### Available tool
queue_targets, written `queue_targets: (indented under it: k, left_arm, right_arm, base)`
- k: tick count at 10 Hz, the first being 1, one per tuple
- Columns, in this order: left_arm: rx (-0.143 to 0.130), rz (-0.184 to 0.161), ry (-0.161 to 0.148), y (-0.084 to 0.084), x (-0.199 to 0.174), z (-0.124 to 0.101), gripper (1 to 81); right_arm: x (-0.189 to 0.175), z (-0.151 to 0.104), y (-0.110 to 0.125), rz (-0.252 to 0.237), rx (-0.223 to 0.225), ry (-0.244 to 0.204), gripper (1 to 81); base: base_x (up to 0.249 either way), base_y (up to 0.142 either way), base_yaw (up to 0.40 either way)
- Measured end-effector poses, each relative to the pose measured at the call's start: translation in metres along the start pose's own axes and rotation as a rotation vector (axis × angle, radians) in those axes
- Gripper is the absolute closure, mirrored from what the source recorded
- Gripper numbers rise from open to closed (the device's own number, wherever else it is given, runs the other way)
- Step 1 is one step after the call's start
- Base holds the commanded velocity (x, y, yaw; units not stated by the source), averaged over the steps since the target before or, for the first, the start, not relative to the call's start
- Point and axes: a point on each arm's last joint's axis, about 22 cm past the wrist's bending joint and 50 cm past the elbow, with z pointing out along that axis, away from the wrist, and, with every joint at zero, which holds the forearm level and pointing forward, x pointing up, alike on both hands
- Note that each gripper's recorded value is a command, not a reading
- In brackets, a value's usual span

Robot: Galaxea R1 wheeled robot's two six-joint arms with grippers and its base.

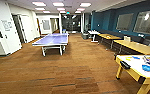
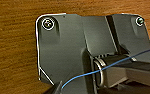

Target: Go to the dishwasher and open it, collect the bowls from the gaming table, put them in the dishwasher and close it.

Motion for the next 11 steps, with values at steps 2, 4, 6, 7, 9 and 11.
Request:
queue_targets:
  k: [2, 4, 6, 7, 9, 11]
  left_arm:
    - [0.001, 0.002, 0.007, -0.0003, 0.0058, 0.0001, 1.0]
    - [0.001, 0.000, 0.000, -0.0001, 0.0003, 0.0000, 1.0]
    - [0.000, 0.001, 0.000, 0.0006, 0.0010, 0.0002, 1.0]
    - [0.000, 0.001, -0.001, 0.0006, 0.0008, 0.0002, 1.0]
    - [0.000, 0.001, 0.000, 0.0011, 0.0011, 0.0004, 1.0]
    - [-0.002, 0.001, 0.000, 0.0025, 0.0009, 0.0007, 1.0]
  right_arm:
    - [0.0002, -0.0008, 0.0035, -0.001, -0.004, 0.000, 1.0]
    - [0.0000, -0.0005, 0.0019, -0.001, -0.002, 0.000, 1.0]
    - [0.0001, -0.0004, 0.0019, -0.001, -0.002, 0.000, 1.0]
    - [0.0001, -0.0004, 0.0016, 0.000, -0.002, 0.000, 1.0]
    - [0.0001, -0.0004, 0.0016, 0.000, -0.002, 0.000, 1.0]
    - [0.0004, -0.0003, 0.0016, -0.001, -0.002, 0.000, 1.0]
  base:
    - [0.000, 0.000, -0.335]
    - [0.000, 0.000, -0.335]
    - [0.000, 0.000, -0.336]
    - [0.000, 0.000, -0.336]
    - [0.000, 0.000, -0.337]
    - [0.000, 0.000, -0.336]
